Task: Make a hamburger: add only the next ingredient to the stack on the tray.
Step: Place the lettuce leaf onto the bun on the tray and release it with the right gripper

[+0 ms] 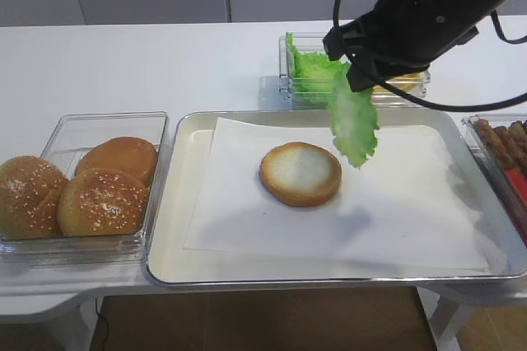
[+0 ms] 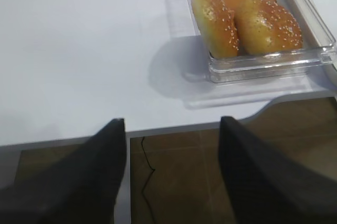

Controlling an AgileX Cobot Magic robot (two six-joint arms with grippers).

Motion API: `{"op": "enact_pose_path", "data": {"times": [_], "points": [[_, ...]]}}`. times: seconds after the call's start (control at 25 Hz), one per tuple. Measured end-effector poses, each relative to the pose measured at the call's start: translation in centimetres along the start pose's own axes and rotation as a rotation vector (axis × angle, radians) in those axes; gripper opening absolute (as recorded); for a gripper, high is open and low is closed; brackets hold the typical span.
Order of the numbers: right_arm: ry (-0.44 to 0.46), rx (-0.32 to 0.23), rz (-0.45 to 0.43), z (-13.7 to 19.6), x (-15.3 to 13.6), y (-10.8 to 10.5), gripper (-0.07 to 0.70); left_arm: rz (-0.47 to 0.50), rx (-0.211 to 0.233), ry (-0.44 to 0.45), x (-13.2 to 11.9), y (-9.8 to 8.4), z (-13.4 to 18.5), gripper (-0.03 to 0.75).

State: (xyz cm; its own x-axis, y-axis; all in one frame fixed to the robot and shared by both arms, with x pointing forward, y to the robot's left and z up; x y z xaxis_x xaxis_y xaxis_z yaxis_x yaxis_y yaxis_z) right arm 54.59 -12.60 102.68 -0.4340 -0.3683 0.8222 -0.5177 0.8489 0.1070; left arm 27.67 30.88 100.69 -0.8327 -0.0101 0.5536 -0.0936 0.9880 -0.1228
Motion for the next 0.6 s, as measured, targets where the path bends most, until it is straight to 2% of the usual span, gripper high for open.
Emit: {"op": "enact_pose_path", "data": {"times": [0.44,0.6], "points": [[0.071,-0.008,-0.003,0.7,-2.5,-0.3,0.008,0.000,0.000,0.000,0.0,0.0,0.0,0.415],[0.086,-0.040,-0.030,0.9,-3.2,0.0,0.008,0.000,0.000,0.000,0.0,0.0,0.0,0.415]]}}
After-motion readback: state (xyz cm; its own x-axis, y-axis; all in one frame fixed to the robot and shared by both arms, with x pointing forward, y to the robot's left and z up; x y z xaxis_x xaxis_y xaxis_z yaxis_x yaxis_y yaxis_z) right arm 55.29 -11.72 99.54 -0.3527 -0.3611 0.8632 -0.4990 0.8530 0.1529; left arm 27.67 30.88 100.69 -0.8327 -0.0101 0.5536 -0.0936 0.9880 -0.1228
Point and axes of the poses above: a point on each arm's last joint axis where the gripper is mounted, x pointing back along that axis away from the gripper, y along the wrist's bending axis when the last joint is at zero, z = x × y, the point moved 6 cm from there along -x, pointing out along that axis toward the gripper, and after that the axes turned 7 degrees about x, right-handed, at the moved point
